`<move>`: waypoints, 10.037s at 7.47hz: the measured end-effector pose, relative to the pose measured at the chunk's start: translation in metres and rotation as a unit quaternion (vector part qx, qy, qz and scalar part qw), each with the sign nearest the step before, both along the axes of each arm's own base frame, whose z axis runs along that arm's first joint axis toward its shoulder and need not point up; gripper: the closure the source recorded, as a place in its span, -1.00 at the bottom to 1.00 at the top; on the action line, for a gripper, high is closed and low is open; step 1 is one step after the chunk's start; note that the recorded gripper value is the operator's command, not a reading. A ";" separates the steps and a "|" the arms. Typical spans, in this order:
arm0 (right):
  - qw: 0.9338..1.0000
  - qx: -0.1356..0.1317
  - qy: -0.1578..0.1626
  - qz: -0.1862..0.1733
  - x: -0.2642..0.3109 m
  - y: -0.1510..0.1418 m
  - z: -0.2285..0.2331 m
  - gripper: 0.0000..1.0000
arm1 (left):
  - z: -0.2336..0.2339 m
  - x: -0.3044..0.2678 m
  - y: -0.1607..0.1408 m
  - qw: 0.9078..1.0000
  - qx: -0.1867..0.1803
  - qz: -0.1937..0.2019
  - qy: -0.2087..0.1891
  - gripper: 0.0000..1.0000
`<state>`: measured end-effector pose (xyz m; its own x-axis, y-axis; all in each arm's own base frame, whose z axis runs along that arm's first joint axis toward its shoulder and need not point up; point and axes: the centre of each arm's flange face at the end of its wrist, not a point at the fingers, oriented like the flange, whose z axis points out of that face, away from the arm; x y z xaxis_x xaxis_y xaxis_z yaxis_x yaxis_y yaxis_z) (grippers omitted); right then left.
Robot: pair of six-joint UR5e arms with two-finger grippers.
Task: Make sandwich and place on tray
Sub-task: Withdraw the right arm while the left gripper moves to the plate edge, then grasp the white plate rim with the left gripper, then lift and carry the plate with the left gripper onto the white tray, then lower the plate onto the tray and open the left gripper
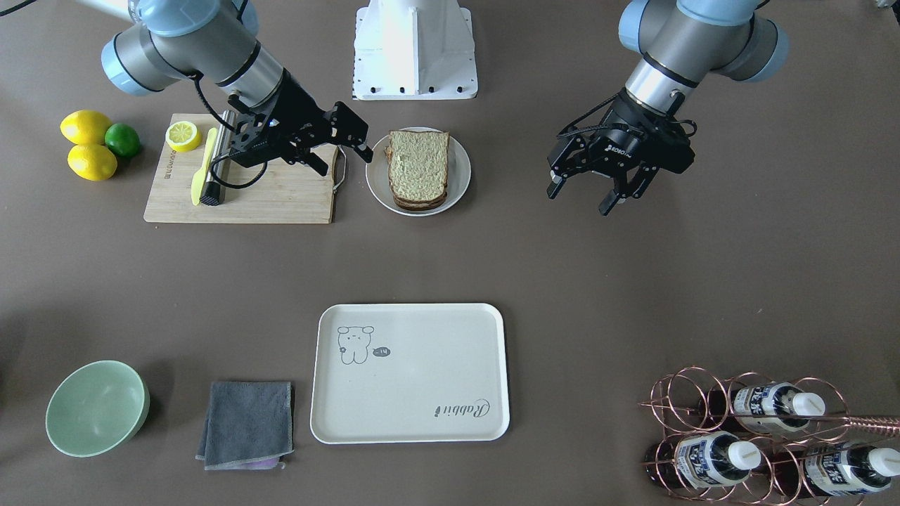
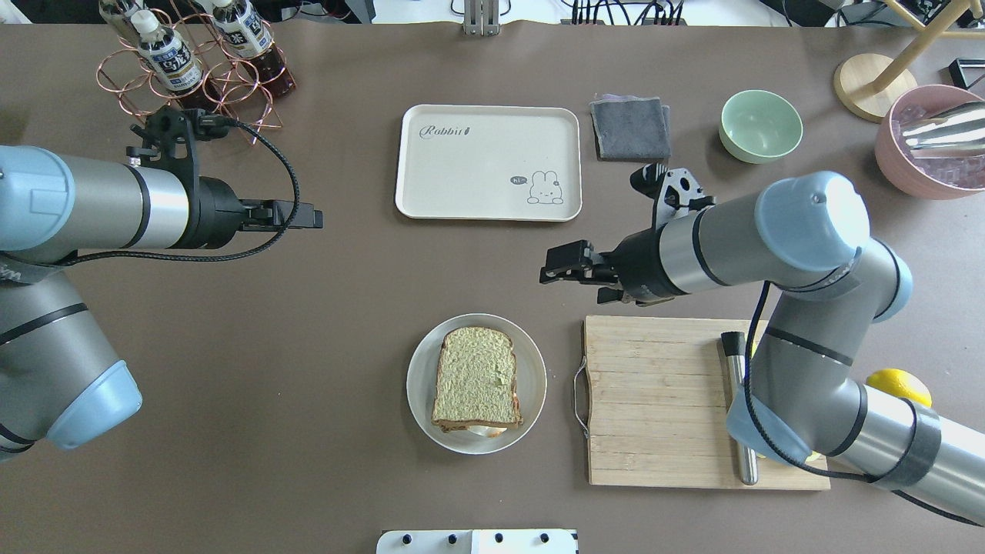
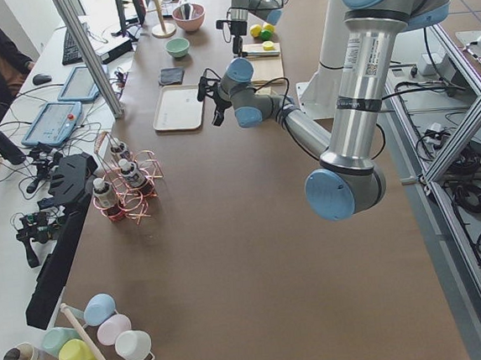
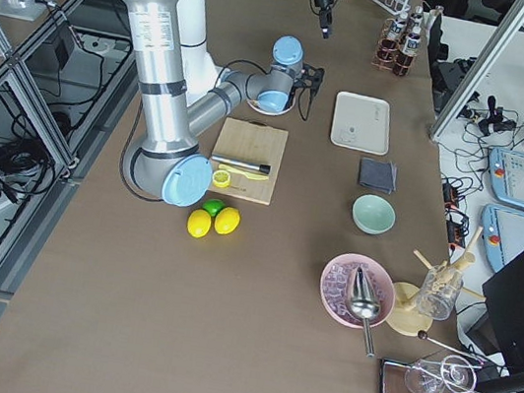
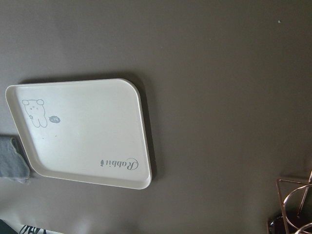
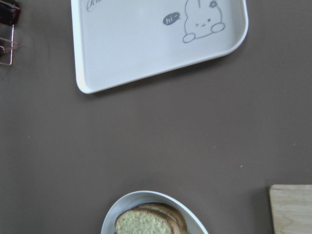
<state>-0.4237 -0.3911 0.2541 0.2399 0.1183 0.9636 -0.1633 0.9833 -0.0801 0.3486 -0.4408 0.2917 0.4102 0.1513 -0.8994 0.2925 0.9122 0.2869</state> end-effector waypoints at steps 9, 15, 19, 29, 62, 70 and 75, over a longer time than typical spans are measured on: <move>0.956 0.108 0.259 -0.080 0.286 -0.121 0.212 -1.00 | -0.040 0.127 0.114 0.997 -0.053 0.014 0.055 -0.02; 0.961 0.118 0.232 -0.092 0.363 -0.113 0.263 -0.99 | -0.010 0.184 0.172 0.996 -0.064 0.016 0.055 -0.03; 0.962 0.117 0.231 -0.087 0.368 -0.115 0.261 -0.99 | 0.005 0.193 0.173 0.996 -0.070 0.015 0.048 -0.03; 0.964 0.117 0.227 -0.079 0.376 -0.117 0.257 -0.99 | 0.016 0.209 0.176 0.997 -0.073 0.018 0.034 0.90; 0.967 0.104 0.220 -0.069 0.391 -0.114 0.265 -0.99 | -0.069 0.242 -0.119 0.933 -0.270 -0.235 0.038 1.00; 0.967 0.104 0.222 -0.069 0.391 -0.118 0.265 -0.99 | -0.055 0.254 -0.117 0.938 -0.259 -0.229 0.030 0.18; 0.968 0.103 0.220 -0.068 0.392 -0.120 0.264 -0.99 | -0.067 0.230 -0.134 0.944 -0.238 -0.224 0.034 -0.46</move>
